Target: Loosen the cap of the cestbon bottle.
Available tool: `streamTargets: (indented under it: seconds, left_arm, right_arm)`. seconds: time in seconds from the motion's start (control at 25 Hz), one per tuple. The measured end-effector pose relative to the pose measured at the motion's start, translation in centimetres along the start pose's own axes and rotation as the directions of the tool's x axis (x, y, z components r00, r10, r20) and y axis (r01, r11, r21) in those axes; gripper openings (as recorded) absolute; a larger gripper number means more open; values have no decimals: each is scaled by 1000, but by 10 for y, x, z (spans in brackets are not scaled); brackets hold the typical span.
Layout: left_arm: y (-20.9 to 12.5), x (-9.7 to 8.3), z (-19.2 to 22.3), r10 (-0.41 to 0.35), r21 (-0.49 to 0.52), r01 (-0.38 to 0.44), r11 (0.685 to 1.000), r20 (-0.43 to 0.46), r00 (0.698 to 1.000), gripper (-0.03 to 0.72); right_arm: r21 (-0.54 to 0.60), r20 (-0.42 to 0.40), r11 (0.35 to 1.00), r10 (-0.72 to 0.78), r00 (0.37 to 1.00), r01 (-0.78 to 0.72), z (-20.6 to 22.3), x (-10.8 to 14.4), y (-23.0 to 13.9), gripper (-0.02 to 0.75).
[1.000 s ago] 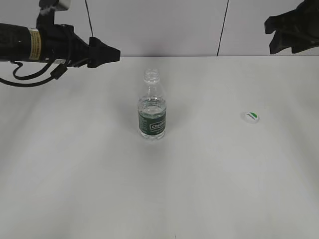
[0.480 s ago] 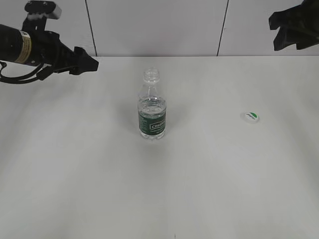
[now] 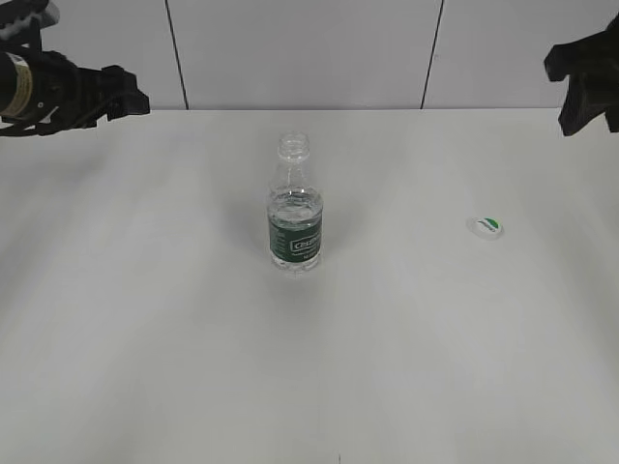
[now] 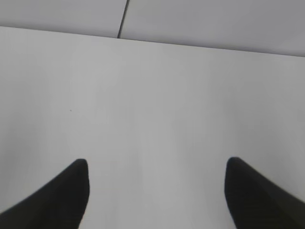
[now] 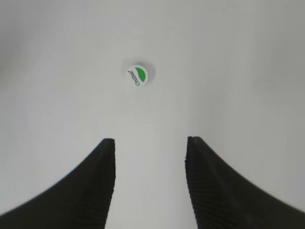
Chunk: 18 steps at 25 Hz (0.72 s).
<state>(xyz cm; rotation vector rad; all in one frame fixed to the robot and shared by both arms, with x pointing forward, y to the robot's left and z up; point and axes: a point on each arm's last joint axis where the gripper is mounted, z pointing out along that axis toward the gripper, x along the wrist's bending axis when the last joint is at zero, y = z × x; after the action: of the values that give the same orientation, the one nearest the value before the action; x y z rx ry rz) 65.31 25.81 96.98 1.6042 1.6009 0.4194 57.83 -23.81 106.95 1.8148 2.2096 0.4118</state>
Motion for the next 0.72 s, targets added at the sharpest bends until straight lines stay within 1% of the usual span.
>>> streamTargets:
  seconds: [0.12, 0.28, 0.44, 0.72]
  left_arm:
    - [0, 2, -1, -5, -1, 5, 1000, -2, 1000, 533]
    - [1, 4, -1, 13, -1, -13, 1000, -4, 1000, 533]
    - [5, 1, -6, 25, -14, -25, 1000, 6, 1000, 533]
    - [15, -6, -21, 41, -56, -40, 998, 15, 999, 533]
  right_arm:
    - [54, 1, 999, 0, 1000, 0, -13, 0, 0, 368]
    - [84, 1, 996, 0, 1000, 0, -30, 0, -8, 368]
    - [43, 1, 999, 1, 1000, -1, -56, 0, -27, 368]
    - [-55, 2, 998, 2, 1000, -2, -105, 1, -85, 368]
